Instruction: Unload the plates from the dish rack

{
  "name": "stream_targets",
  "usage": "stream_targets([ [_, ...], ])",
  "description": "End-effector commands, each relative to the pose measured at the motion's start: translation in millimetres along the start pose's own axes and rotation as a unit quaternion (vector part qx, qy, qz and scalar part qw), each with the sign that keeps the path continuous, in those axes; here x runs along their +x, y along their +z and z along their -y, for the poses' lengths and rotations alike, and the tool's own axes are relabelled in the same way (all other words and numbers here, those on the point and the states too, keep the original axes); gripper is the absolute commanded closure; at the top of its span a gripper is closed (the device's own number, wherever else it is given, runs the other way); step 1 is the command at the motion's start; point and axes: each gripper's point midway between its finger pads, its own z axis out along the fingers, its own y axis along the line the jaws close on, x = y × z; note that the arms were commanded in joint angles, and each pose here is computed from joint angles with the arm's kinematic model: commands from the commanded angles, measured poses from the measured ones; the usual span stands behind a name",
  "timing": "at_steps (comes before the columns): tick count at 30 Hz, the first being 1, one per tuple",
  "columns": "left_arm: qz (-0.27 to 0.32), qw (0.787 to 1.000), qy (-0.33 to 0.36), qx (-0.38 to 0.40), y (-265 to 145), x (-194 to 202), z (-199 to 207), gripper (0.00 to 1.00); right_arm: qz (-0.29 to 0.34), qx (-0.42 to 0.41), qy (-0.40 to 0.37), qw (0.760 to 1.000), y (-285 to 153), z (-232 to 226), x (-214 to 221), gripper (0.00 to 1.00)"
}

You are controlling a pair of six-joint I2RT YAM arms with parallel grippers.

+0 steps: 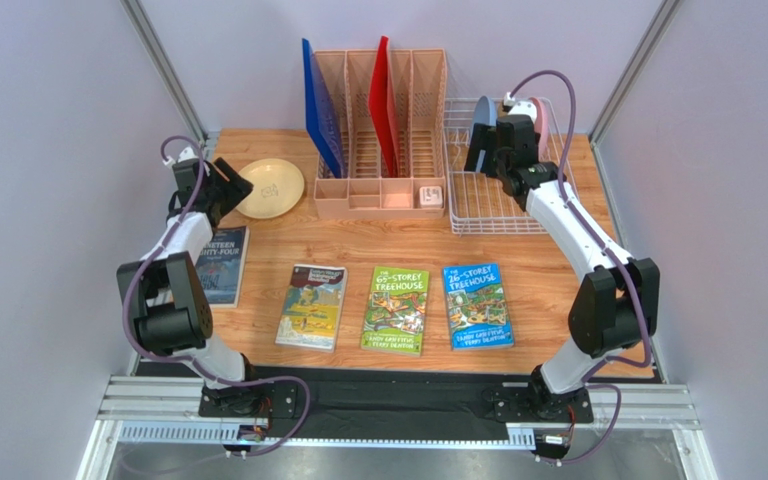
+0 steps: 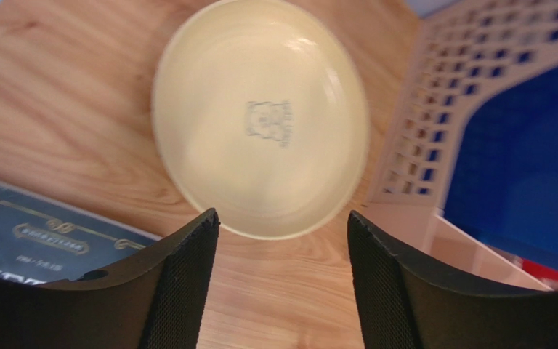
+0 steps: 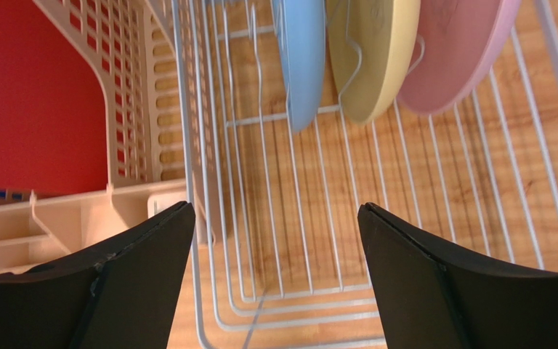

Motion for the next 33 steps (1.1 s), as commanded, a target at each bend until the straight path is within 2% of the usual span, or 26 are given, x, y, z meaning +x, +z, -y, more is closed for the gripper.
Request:
stream_targets([
  [1, 0.017, 0.986, 0.045, 0.158, -39, -9, 84, 0.22, 0.046, 0.049, -0.035, 0.997, 22, 9, -42, 0.12],
  [2, 0.011, 0.983, 0.054, 0.177, -46, -2, 95, 0.21, 0.062, 0.055, -0.036, 0.996, 23, 8, -58, 0.14],
  [4, 0.016, 0.971, 0.083, 0.225, -67, 6, 129, 0.20, 0.051, 0.068, -0.059, 0.995, 46, 10, -53, 0.18],
  [5, 0.013, 0.966, 0.090, 0.244, -73, 11, 139, 0.19, 0.063, 0.068, -0.062, 0.994, 48, 6, -68, 0.21],
  [8, 0.002, 0.951, 0.110, 0.291, -92, 27, 169, 0.19, 0.051, 0.098, -0.089, 0.990, 71, 12, -66, 0.25],
  [9, -0.003, 0.944, 0.117, 0.308, -100, 36, 183, 0.20, 0.068, 0.107, -0.088, 0.988, 71, 11, -84, 0.26],
  [10, -0.009, 0.938, 0.125, 0.324, -107, 46, 195, 0.20, 0.053, 0.118, -0.100, 0.987, 88, 13, -72, 0.27],
  [13, -0.016, 0.927, 0.137, 0.350, -124, 63, 212, 0.20, 0.063, 0.136, -0.122, 0.981, 99, 15, -84, 0.30],
  [17, -0.015, 0.922, 0.142, 0.360, -133, 70, 220, 0.20, 0.049, 0.171, -0.147, 0.973, 127, 25, -71, 0.42],
  [19, -0.015, 0.920, 0.143, 0.366, -136, 71, 223, 0.20, 0.048, 0.175, -0.153, 0.971, 132, 25, -71, 0.42],
  [22, -0.015, 0.917, 0.146, 0.370, -137, 73, 225, 0.20, 0.044, 0.172, -0.148, 0.973, 136, 23, -67, 0.58],
  [23, -0.016, 0.917, 0.146, 0.370, -135, 74, 225, 0.20, 0.039, 0.161, -0.150, 0.975, 137, 19, -65, 0.70],
  [27, -0.038, 0.915, 0.141, 0.376, -124, 85, 226, 0.22, 0.044, 0.167, -0.156, 0.973, 135, 14, -66, 0.95],
  [29, -0.043, 0.915, 0.135, 0.377, -122, 87, 228, 0.23, 0.062, 0.183, -0.161, 0.968, 127, 13, -76, 1.00],
  [33, -0.053, 0.916, 0.132, 0.375, -115, 95, 230, 0.23, 0.102, 0.228, -0.170, 0.953, 106, 8, -90, 1.00],
])
